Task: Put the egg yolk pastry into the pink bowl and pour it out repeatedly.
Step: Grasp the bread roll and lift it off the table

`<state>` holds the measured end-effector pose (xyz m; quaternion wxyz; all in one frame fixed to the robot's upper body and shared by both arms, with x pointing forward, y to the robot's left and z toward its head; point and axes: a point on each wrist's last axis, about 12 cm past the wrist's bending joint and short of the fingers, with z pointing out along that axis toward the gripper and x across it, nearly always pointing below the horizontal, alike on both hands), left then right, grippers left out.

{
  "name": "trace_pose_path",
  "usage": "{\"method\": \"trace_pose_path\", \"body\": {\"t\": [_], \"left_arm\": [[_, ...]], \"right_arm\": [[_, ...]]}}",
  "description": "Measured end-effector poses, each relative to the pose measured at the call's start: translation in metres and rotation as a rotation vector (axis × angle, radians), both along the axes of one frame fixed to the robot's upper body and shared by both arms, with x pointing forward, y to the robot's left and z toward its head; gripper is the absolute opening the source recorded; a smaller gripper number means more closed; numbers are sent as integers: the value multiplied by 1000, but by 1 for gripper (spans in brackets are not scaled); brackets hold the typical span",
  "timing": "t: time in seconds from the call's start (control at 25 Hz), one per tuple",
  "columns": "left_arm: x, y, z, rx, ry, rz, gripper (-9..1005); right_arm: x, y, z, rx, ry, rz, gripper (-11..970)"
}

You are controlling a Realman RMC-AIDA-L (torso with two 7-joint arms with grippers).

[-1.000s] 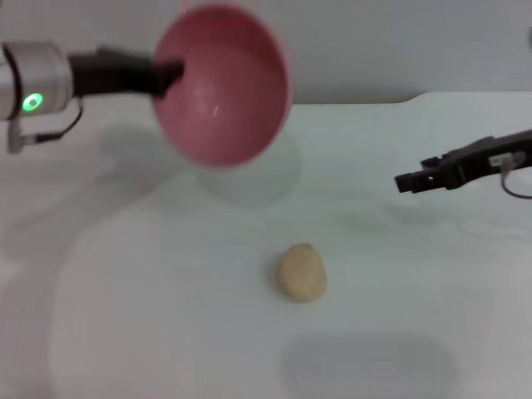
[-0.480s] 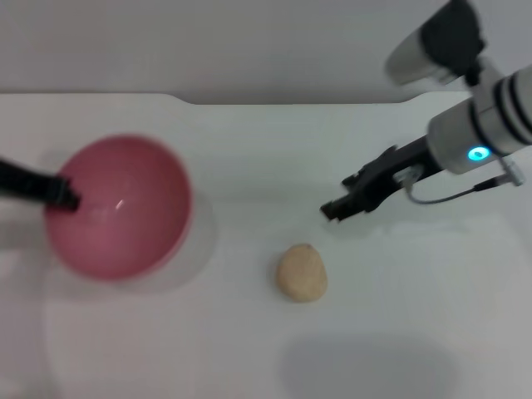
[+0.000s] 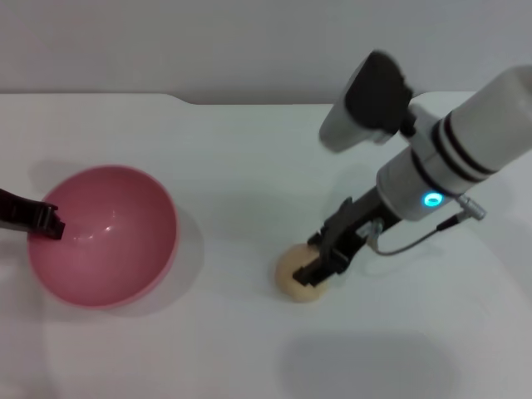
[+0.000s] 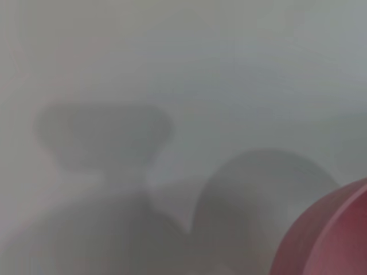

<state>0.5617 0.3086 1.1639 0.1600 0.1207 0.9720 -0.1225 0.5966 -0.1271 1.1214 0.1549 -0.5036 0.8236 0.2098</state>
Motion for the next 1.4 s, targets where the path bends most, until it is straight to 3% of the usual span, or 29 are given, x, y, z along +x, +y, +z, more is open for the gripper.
{"method": "trace_pose_path", "body": {"t": [0.2, 0.64, 0.88, 1.0, 1.32, 1.4], "left_arm": [[3, -5, 1, 14, -17, -18, -1], [8, -11, 5, 22, -30, -44, -2], [11, -15, 7, 26, -38, -61, -2], [13, -21, 7, 35, -40, -83, -1], [23, -57, 3, 61, -18, -204, -2], [25, -61, 1, 63, -12, -215, -2]], "right_arm": [[-3, 5, -12, -62, -10, -8, 554], [1, 6, -16, -25, -38, -63, 547], [2, 0, -17, -11, -24, -91, 355], [7, -11, -11, 35, -9, -155, 306], [14, -61, 29, 199, -87, -280, 144], [14, -64, 31, 202, -89, -282, 106]]}}
